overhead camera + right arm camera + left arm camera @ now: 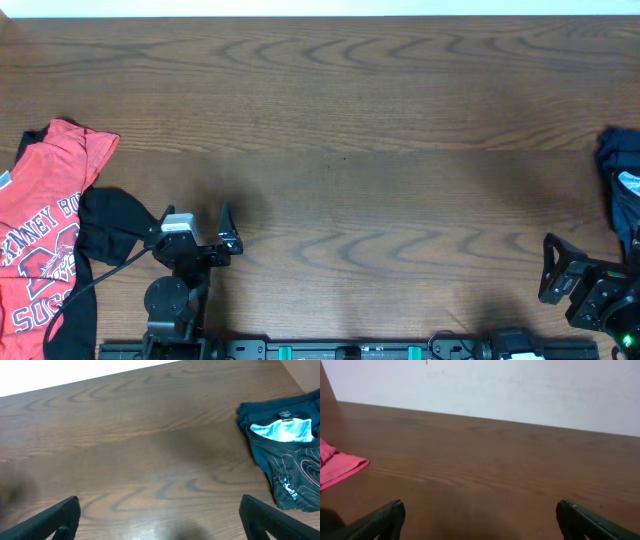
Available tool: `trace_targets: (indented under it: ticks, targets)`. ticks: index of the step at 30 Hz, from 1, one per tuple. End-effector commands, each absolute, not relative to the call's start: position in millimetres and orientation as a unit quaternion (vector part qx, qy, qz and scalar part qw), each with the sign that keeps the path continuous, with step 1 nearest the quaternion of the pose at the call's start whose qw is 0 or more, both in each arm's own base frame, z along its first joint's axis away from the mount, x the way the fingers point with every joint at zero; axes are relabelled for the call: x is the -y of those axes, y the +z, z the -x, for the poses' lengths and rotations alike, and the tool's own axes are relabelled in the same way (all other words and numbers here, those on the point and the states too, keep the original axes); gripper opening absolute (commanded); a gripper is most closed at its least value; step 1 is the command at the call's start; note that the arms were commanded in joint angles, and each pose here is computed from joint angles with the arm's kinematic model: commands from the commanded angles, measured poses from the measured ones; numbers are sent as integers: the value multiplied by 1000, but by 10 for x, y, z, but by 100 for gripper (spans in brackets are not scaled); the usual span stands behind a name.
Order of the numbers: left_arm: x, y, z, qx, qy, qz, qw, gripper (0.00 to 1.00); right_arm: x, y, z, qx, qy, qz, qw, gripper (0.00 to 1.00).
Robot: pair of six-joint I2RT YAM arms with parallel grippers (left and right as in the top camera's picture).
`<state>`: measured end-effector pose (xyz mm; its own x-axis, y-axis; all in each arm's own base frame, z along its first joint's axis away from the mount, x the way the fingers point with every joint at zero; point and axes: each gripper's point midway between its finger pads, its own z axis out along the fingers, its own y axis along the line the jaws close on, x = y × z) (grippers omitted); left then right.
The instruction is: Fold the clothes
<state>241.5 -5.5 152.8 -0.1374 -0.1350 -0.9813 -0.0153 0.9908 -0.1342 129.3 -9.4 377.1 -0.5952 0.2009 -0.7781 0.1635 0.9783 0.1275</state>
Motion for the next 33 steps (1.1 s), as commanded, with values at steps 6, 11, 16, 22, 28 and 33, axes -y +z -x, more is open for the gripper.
trace_targets:
  ticks: [6, 11, 16, 22, 28, 33]
  targets:
    - [4, 1366, -2421, -763, -20, 44, 644, 98, 79, 3773, -1300, -893, 26, -102, 437, 99]
    - [4, 1358, -2422, -764, -20, 44, 643, 98, 79, 3773, -1300, -893, 26, -102, 437, 99]
    - [4, 1358, -2422, -764, -20, 44, 643, 98, 79, 3773, -1300, -893, 26, -102, 437, 99]
    - [4, 1358, -2422, -764, -20, 44, 643, 98, 79, 3772, -1299, -893, 26, -102, 437, 99]
    - [4, 1358, -2422, -764, -20, 44, 643, 98, 79, 3772, -1299, -893, 26, -102, 437, 99]
    - [4, 1358, -2422, -764, -20, 44, 643, 98, 83, 3740, -1274, -897, 24, -102, 430, 99]
